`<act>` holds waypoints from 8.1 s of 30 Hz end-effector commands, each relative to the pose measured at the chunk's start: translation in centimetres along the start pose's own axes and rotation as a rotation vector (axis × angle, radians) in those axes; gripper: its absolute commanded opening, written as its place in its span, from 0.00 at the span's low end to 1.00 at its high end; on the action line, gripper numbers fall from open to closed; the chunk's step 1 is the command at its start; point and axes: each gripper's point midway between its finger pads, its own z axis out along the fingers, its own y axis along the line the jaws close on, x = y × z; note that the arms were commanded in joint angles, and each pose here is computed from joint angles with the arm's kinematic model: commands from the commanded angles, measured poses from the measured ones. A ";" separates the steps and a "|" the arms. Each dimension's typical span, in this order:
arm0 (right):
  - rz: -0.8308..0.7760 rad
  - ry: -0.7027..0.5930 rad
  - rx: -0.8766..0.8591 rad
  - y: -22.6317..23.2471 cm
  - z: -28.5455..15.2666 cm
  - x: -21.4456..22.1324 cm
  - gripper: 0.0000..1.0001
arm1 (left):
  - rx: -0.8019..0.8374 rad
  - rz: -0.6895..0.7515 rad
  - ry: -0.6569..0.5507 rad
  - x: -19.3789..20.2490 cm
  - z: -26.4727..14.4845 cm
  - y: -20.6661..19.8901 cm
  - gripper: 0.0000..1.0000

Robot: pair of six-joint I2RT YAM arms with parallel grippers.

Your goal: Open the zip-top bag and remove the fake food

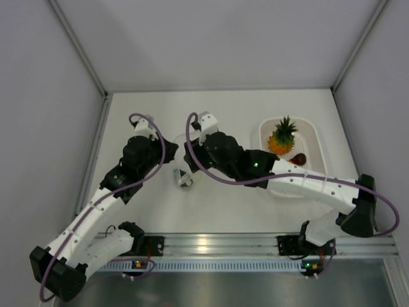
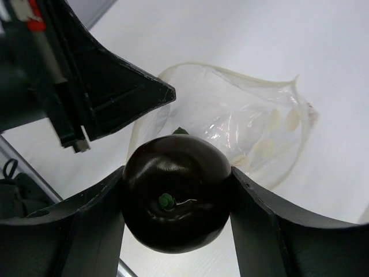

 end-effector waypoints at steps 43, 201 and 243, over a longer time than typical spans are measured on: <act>0.421 0.167 0.747 -31.6 -6.7 14.2 0.61 | 0.040 0.020 -0.001 -1.3 0.1 -1.5 0.00; 0.311 0.219 0.200 -5.4 8.2 9.0 0.33 | 0.236 -0.128 0.092 -2.3 -0.6 -7.2 0.00; 0.368 0.346 0.218 -9.4 8.5 11.6 0.57 | 0.073 0.004 0.300 4.7 2.9 -2.4 0.00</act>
